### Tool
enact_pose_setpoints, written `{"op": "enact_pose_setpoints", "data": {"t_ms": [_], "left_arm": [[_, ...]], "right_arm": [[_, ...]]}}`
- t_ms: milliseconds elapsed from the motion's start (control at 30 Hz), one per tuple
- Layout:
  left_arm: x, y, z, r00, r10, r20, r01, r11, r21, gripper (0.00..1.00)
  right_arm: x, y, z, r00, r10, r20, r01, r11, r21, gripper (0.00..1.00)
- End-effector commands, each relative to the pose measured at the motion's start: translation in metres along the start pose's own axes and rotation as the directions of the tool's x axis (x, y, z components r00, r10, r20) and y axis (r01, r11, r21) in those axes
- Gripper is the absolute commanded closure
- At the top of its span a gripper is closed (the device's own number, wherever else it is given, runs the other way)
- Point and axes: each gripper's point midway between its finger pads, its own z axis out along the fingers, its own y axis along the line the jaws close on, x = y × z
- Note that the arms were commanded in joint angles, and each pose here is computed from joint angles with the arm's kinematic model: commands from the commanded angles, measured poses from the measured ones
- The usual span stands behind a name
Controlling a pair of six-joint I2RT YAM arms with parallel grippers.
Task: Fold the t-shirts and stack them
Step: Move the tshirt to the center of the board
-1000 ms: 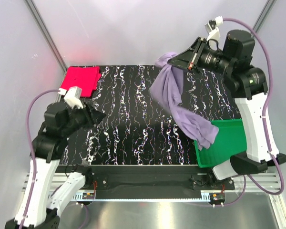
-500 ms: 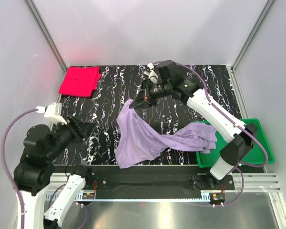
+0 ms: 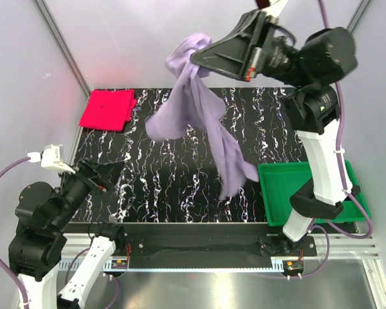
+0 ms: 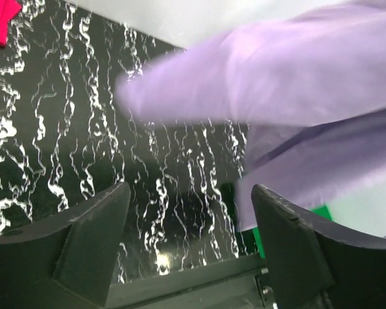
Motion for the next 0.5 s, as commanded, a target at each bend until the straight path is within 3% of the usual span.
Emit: {"op": "enact_pose_setpoints", "data": {"t_ms": [0, 100, 133, 167, 200, 267, 333, 367, 467], "left_arm": [[-0.022, -0.008, 0.006, 0.997, 0.000, 0.083, -0.001, 1.000, 0.018, 0.15], [-0.024, -0.006, 0.002, 0.995, 0.003, 0.096, -0.004, 1.000, 0.010, 0.10], [-0.024, -0.006, 0.000, 0.995, 0.003, 0.101, -0.004, 1.000, 0.008, 0.09], [-0.023, -0.006, -0.002, 0.995, 0.006, 0.101, -0.007, 1.000, 0.006, 0.09], [-0.024, -0.005, -0.004, 0.995, 0.006, 0.104, -0.006, 1.000, -0.001, 0.09], [-0.020, -0.001, -0.006, 0.996, 0.006, 0.091, -0.004, 1.000, -0.020, 0.08], [-0.017, 0.003, -0.007, 0.997, 0.007, 0.079, -0.005, 0.999, -0.036, 0.07], [-0.011, 0.006, -0.006, 0.999, 0.006, 0.052, -0.003, 0.999, -0.051, 0.07], [0.007, 0.013, 0.005, 0.999, -0.001, -0.040, -0.002, 0.998, -0.068, 0.10]], "right_arm": [[-0.007, 0.017, 0.011, 0.999, 0.033, -0.001, -0.033, 0.990, -0.137, 0.99], [-0.004, 0.013, 0.007, 1.000, 0.015, 0.005, -0.014, 0.995, -0.101, 0.98], [0.002, -0.021, 0.011, 0.998, 0.066, -0.001, -0.066, 0.998, -0.025, 0.98], [0.006, -0.012, 0.003, 0.999, 0.038, 0.007, -0.038, 0.999, -0.015, 0.96], [0.022, -0.061, 0.002, 0.993, 0.116, -0.007, -0.115, 0.989, 0.089, 0.94], [0.035, -0.090, -0.016, 0.991, 0.129, 0.039, -0.134, 0.963, 0.234, 0.94], [0.065, -0.164, -0.042, 0.982, 0.177, 0.061, -0.185, 0.874, 0.449, 0.94], [0.092, -0.202, -0.070, 0.967, 0.245, 0.064, -0.237, 0.785, 0.572, 0.94], [0.122, -0.251, -0.117, 0.953, 0.289, 0.093, -0.265, 0.645, 0.717, 0.94]]}}
